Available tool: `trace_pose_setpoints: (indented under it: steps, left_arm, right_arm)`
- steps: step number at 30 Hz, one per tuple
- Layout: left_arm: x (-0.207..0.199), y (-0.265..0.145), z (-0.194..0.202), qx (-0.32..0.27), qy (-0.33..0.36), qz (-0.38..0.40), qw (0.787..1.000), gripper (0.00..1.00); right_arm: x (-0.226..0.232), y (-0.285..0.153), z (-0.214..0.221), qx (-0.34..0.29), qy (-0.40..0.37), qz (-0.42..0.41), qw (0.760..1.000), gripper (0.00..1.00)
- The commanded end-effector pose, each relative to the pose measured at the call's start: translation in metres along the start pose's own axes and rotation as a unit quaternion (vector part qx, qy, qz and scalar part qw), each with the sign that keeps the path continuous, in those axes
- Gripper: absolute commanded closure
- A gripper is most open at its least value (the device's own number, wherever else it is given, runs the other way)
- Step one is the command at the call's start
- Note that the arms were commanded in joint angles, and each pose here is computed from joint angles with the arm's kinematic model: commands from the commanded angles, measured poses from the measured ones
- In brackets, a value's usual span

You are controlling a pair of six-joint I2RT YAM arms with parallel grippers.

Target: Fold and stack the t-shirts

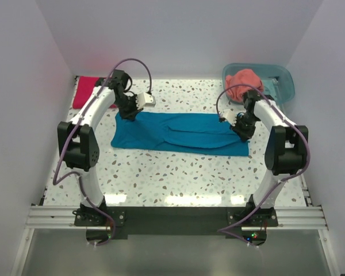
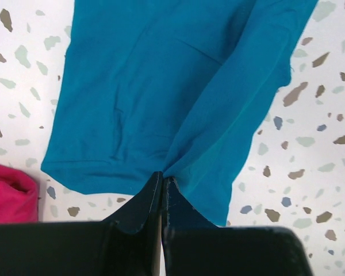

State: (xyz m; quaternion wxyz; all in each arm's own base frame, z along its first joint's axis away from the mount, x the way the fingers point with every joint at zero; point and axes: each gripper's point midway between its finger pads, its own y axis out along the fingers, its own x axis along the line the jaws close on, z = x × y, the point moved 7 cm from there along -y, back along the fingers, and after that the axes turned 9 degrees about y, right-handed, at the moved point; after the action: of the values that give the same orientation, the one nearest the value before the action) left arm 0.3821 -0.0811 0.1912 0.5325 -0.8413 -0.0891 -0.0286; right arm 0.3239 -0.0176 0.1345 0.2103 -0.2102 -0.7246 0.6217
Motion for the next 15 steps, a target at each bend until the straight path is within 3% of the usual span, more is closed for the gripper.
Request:
trace_pose_setpoints:
  steps: [1,15]
  left_arm:
    - [0.019,-0.003,0.002,0.002,0.013,-0.008,1.000,1.00]
    - [0.053,0.020,0.022,0.011,-0.001,-0.020,1.000,1.00]
  right_arm:
    - [-0.019,-0.007,-0.009,-0.003,-0.009,0.026,1.000,1.00]
    - [-0.059,0.014,-0.023,0.021,-0.006,0.034,0.999,1.00]
